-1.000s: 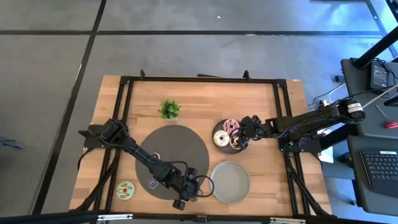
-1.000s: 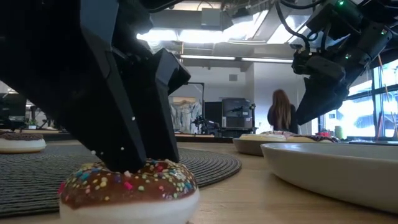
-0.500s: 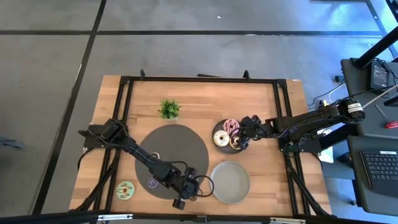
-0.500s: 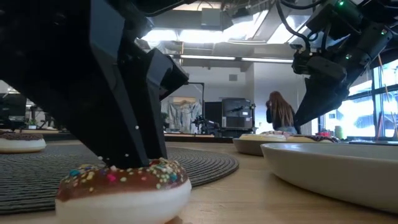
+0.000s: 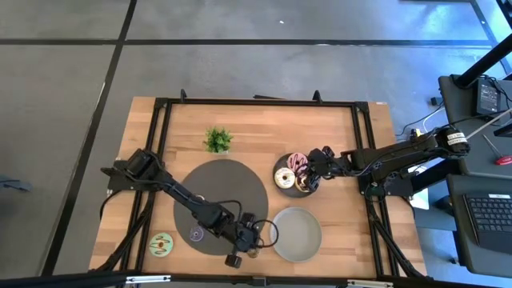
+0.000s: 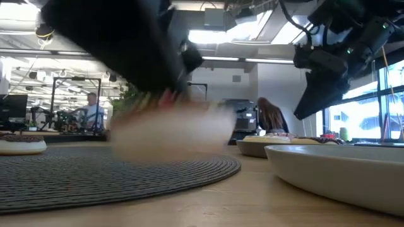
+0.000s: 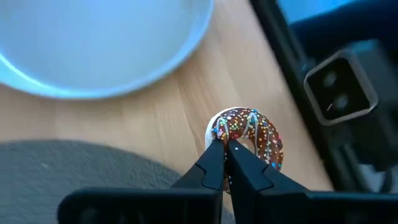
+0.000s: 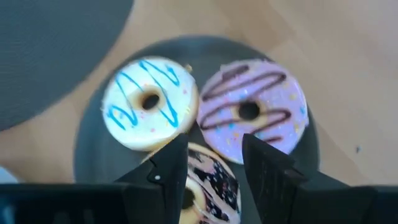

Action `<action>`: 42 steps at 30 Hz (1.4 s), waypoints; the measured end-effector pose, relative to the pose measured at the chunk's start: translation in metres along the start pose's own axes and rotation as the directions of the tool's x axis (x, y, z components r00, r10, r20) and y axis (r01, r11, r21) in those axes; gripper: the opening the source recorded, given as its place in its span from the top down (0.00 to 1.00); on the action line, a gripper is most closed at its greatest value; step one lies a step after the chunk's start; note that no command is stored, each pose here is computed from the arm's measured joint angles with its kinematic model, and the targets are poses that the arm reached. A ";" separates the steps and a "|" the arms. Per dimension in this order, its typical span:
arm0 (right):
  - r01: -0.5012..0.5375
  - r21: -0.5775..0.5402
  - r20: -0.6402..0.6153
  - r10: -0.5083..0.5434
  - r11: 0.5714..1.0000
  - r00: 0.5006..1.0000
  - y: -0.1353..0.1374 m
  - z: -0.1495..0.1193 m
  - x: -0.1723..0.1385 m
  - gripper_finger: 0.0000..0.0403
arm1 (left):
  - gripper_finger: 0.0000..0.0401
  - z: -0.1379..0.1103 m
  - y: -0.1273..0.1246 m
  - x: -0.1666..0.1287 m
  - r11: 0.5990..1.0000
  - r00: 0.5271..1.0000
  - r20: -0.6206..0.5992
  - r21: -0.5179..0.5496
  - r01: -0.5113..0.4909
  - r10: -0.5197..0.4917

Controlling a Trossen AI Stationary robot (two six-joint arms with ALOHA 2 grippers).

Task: Pick & Place donuts
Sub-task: Put the small brown donut on the gray plate

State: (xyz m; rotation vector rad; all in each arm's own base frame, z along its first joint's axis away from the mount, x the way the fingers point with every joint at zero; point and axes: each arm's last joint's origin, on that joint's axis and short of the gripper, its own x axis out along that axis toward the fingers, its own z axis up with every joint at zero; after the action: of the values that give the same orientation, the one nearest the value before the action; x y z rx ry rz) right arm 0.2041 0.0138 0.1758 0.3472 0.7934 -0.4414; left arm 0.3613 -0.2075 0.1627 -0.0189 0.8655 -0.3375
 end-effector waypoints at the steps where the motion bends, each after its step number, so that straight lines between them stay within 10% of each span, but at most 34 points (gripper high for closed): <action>1: -0.009 -0.016 0.011 0.009 1.000 1.000 0.002 0.004 -0.002 0.62 | 0.99 0.005 0.002 -0.004 1.000 1.000 0.015 -0.006 0.006 -0.006; 9: -0.100 -0.296 0.103 0.135 0.950 0.985 0.031 0.024 -0.022 0.62 | 0.99 0.030 0.049 -0.019 0.978 0.977 0.110 -0.125 -0.168 0.182; 19: -0.200 -0.411 0.152 0.283 0.889 0.947 0.056 0.013 -0.032 0.62 | 0.99 0.045 0.115 -0.030 0.817 0.797 0.181 -0.150 -0.557 0.577; 34: -0.132 -0.377 0.313 0.260 0.917 0.914 0.051 0.034 -0.030 0.60 | 0.99 0.053 0.132 -0.041 0.560 0.530 0.207 -0.131 -0.818 0.823; 42: -0.088 -0.470 0.362 0.283 0.878 0.888 0.053 0.039 -0.033 0.56 | 0.99 0.055 0.133 -0.042 0.511 0.476 0.216 -0.154 -0.846 0.852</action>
State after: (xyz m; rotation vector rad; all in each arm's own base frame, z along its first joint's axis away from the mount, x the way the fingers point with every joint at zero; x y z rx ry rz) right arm 0.2340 0.0494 0.2328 -0.1026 0.4070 -0.1275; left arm 0.4149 -0.0756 0.2101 0.3418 0.5084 0.6378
